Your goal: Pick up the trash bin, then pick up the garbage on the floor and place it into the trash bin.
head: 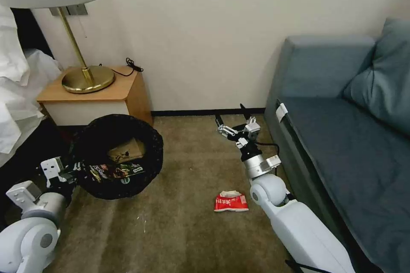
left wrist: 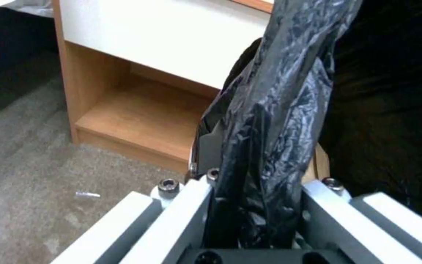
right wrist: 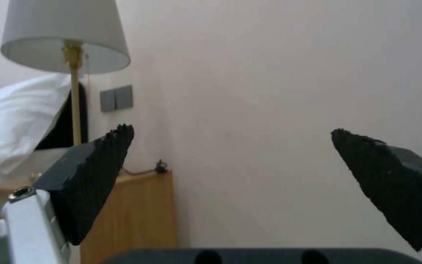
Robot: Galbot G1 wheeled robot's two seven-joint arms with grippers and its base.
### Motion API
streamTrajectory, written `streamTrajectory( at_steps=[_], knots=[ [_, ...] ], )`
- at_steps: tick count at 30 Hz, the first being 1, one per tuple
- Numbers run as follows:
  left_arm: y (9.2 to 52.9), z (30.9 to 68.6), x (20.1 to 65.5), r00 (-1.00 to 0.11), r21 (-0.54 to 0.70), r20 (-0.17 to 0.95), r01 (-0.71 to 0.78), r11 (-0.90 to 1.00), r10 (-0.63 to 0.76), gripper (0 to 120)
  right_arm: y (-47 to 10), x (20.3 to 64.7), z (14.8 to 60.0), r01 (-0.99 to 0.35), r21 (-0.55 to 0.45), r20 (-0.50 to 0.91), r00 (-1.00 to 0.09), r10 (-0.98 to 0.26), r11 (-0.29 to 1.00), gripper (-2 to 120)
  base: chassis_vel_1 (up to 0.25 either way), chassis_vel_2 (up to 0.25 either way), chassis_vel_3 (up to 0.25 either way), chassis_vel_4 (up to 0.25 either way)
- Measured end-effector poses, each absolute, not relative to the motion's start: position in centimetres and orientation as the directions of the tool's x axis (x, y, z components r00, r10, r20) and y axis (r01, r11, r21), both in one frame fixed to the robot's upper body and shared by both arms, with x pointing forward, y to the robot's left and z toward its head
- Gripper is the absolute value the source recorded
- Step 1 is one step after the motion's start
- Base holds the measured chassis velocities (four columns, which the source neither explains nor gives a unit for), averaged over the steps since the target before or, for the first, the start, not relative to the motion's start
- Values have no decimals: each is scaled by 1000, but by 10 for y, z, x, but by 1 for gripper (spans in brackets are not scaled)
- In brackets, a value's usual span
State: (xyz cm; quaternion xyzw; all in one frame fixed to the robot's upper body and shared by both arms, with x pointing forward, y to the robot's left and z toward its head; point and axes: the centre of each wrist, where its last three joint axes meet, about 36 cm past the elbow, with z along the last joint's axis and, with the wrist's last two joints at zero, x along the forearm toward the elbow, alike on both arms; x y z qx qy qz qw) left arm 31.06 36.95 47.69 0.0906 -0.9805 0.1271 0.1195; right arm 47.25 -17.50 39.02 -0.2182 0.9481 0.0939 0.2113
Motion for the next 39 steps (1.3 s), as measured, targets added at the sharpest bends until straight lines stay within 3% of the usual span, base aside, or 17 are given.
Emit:
streamTrajectory(
  at_steps=[14,19,21,22,24,26,28,32,34,35,36,38,39],
  knots=[
    [375,478,316,-956,-226,255,-203,953,-143,1,-169,474,378,-453,90,-437,-818,-373,887,100,-9,4,2,-5],
    [376,478,315,-957,-227,253,-200,953,-140,1,-204,475,371,-502,-9,-410,-787,-461,865,100,0,0,0,0],
    [377,479,315,-958,-225,250,-198,954,-140,1,-236,474,373,-571,-112,-304,-760,-575,813,100,0,0,0,0],
    [377,479,315,-958,-225,250,-198,954,-140,1,-236,474,373,-571,-112,-304,-760,-575,813,100,0,0,0,0],
    [377,480,315,-963,-224,237,-181,958,-127,1,-277,478,371,-705,-235,-125,-661,-740,669,100,0,0,0,0],
    [377,480,315,-963,-224,237,-181,958,-127,1,-277,478,371,-705,-235,-125,-661,-740,669,100,0,0,0,0],
    [377,481,315,-968,-220,222,-166,961,-116,1,-314,495,370,-815,-320,58,-526,-849,483,100,0,0,0,0],
    [375,482,316,-970,-223,216,-156,962,-108,1,-327,503,370,-843,-351,138,-476,-868,406,100,0,0,0,0],
    [370,481,324,-977,-231,202,-121,965,-74,1,-357,526,371,-889,-411,341,-355,-870,202,100,0,0,0,0],
    [370,481,324,-977,-231,202,-121,965,-74,1,-357,526,371,-889,-411,341,-355,-870,202,100,0,0,0,0],
    [368,477,327,-977,-231,205,-114,966,-66,1,-372,540,360,-934,-354,492,-234,-839,53,100,0,0,0,0],
    [367,472,327,-975,-231,209,-121,965,-72,1,-375,560,347,-968,-219,644,-51,-763,-120,100,0,0,0,0],
    [367,472,327,-975,-231,209,-121,965,-72,1,-375,560,347,-968,-219,644,-51,-763,-120,100,0,0,0,0]
  ],
)
